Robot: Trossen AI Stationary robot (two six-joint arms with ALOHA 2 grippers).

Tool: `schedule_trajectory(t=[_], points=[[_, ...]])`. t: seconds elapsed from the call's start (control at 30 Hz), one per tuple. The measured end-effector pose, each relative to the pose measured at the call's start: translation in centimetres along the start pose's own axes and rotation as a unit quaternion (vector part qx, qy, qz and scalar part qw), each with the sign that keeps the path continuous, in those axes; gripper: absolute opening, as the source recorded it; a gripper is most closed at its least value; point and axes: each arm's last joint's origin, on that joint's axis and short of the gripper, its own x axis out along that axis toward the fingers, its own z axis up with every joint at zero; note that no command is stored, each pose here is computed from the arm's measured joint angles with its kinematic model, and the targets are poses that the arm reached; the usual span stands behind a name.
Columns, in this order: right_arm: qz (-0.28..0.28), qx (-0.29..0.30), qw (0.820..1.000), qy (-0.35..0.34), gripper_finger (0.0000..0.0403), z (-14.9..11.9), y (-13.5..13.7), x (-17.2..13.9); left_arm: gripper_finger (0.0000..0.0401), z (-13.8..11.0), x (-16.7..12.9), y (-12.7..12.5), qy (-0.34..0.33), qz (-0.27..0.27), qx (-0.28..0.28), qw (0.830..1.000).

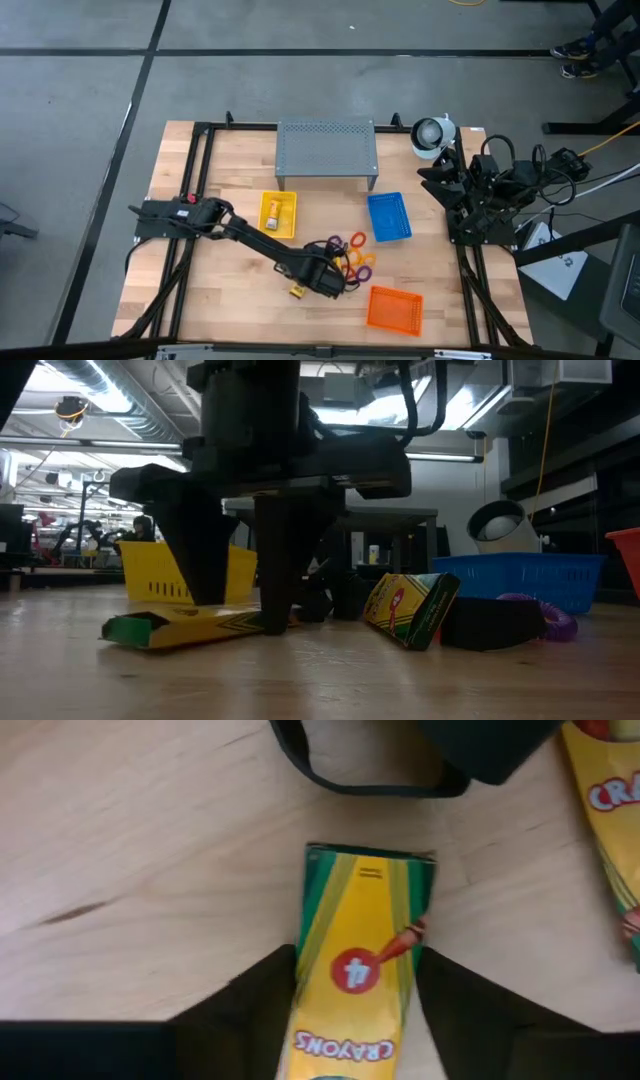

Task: Pick & Place Office Desk Supplies
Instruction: Put the yellow box of crayons into the yellow bin

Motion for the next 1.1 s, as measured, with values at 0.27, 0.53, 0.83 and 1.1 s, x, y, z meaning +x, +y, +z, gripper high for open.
schedule_trajectory(t=[0.27, 0.53, 0.83, 1.1], points=[[-0.001, -0.002, 1.000, 0.004, 0.0160, -0.1, 0.0, 0.0, 0.0085, 0.1, 0.1, -0.3, 0.000, -0.013, -0.003, 1.000], [-0.001, -0.002, 1.000, 0.004, 0.0160, -0.1, 0.0, 0.0, 0.0066, 0.2, -1.6, -0.2, -0.004, -0.043, -0.018, 0.999], [-0.001, -0.004, 1.000, 0.004, 0.0160, -0.1, 0.0, 0.0, 0.0068, 0.7, -7.0, 0.7, -0.048, -0.110, -0.045, 0.992], [-0.001, -0.004, 1.000, 0.004, 0.0160, -0.1, 0.0, 0.0, 0.0069, 2.6, -13.5, 4.3, -0.150, -0.125, -0.093, 0.976]])
